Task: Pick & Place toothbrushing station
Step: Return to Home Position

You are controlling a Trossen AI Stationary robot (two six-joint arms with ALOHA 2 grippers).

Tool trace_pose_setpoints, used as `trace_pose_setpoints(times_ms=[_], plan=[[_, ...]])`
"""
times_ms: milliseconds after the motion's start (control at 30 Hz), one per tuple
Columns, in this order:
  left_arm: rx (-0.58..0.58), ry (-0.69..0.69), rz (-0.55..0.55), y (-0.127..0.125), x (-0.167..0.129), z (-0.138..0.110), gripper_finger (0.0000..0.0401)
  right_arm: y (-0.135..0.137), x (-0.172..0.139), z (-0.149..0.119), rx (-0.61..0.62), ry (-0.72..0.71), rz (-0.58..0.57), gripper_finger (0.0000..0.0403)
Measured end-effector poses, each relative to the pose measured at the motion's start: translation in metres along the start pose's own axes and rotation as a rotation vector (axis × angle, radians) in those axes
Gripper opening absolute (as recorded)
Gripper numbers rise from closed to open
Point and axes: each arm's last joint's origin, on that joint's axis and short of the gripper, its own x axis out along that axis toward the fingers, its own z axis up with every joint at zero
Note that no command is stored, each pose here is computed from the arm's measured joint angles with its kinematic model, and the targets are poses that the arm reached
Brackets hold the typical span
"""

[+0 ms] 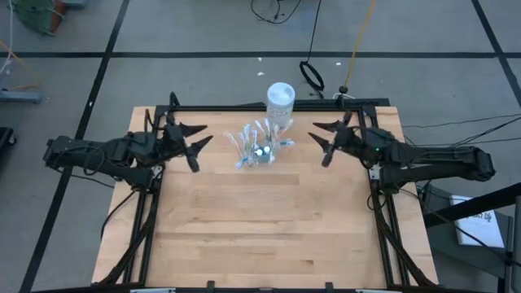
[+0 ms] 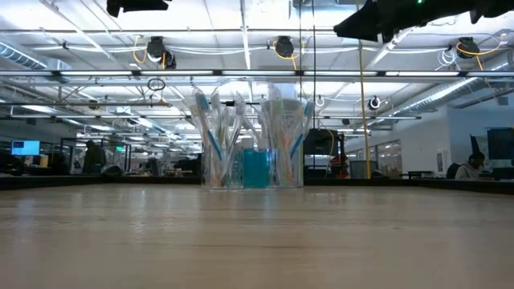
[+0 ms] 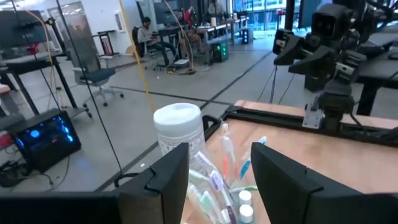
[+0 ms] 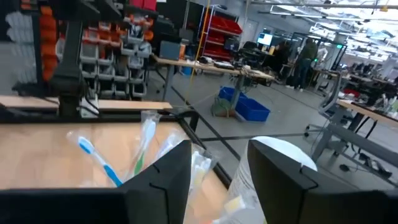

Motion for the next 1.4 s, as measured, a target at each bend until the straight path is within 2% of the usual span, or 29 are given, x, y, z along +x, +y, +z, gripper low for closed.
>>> trace_pose_setpoints(times_ms=[100,267,733,800,933,1000,1167,1267,1400], plan=[[0.002,0.009,-0.001,0.0,0.0,-0.001,0.0179,0.0,-0.001,0.001,0.027,-0.003,-0.001,0.0151],[0.074,0.047,-0.003,-0.001,0.001,-0.005,0.0179,0.0,-0.001,0.0,0.041,-0.003,-0.001,0.015],[-0.003,0.05,-0.017,0.019,-0.028,-0.005,0.0179,-0.011,-0.028,0.004,0.083,0.015,0.006,0.0151],[-0.005,0.052,-0.073,0.022,-0.033,-0.006,0.0179,-0.011,-0.035,0.003,0.075,0.032,0.057,0.0151],[0.012,0.015,-0.254,0.025,-0.046,-0.004,0.0179,-0.01,-0.047,0.003,0.068,0.011,0.251,0.0153],[0.03,-0.001,-0.31,0.026,-0.05,-0.005,0.018,-0.009,-0.052,0.005,0.081,-0.012,0.338,0.0152],[0.059,-0.013,-0.318,0.029,-0.055,-0.022,0.018,-0.011,-0.068,0.001,0.138,0.023,0.452,0.015],[0.05,-0.102,-0.314,0.031,-0.058,-0.031,0.018,-0.011,-0.073,-0.004,0.181,0.022,0.455,0.0151],[0.069,-0.212,-0.345,0.032,-0.062,-0.045,0.0179,-0.006,-0.072,-0.029,0.191,0.043,0.457,0.0149]])
